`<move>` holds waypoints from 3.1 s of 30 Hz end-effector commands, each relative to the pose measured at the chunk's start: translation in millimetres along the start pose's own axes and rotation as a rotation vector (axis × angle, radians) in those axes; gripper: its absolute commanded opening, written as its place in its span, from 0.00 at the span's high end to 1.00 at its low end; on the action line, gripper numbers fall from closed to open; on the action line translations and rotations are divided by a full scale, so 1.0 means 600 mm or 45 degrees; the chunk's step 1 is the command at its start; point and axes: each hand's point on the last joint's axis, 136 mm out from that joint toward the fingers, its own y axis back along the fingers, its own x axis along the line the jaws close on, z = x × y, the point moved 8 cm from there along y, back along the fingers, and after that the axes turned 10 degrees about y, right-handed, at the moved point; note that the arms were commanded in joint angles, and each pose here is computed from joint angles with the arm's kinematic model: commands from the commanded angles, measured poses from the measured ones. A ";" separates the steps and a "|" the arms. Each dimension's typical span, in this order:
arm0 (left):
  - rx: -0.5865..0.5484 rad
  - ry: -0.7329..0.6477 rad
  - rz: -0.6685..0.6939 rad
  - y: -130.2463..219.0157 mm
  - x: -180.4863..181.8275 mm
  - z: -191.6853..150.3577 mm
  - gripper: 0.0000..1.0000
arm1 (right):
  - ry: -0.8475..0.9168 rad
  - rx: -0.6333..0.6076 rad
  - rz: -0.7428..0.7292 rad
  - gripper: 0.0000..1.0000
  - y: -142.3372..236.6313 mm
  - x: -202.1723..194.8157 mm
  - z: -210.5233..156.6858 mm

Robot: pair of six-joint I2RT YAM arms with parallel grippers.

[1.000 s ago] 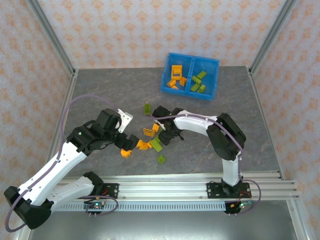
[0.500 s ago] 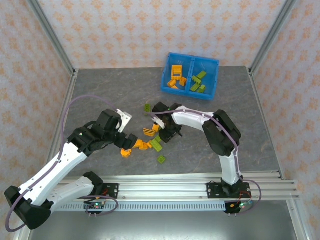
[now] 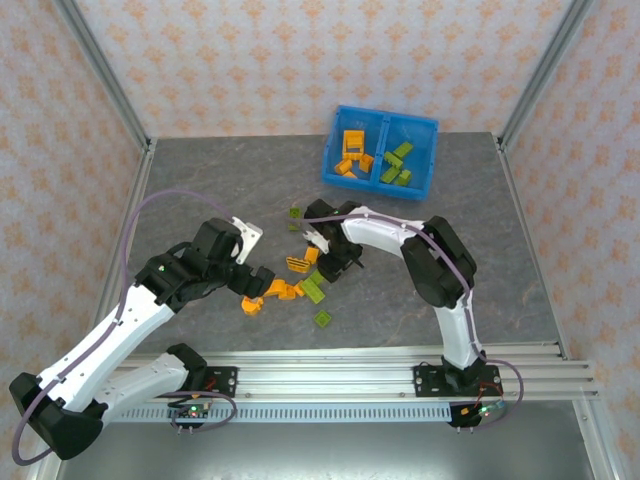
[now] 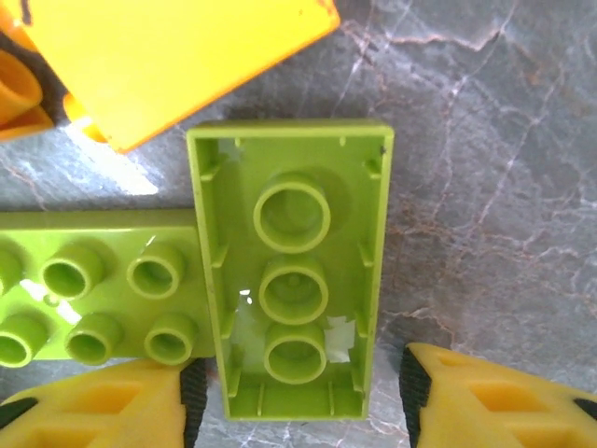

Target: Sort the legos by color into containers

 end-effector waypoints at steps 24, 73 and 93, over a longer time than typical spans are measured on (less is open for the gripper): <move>-0.203 -0.105 -0.474 0.050 -0.044 -0.006 0.00 | -0.620 -0.887 -0.170 0.69 0.203 -0.097 -0.053; -0.441 0.164 0.001 0.073 0.048 0.000 0.00 | -1.242 -0.827 -0.212 0.12 0.184 -0.108 0.065; -0.437 0.149 0.024 0.072 0.051 -0.005 0.00 | -0.924 -0.541 -0.291 0.30 -0.011 -0.061 0.252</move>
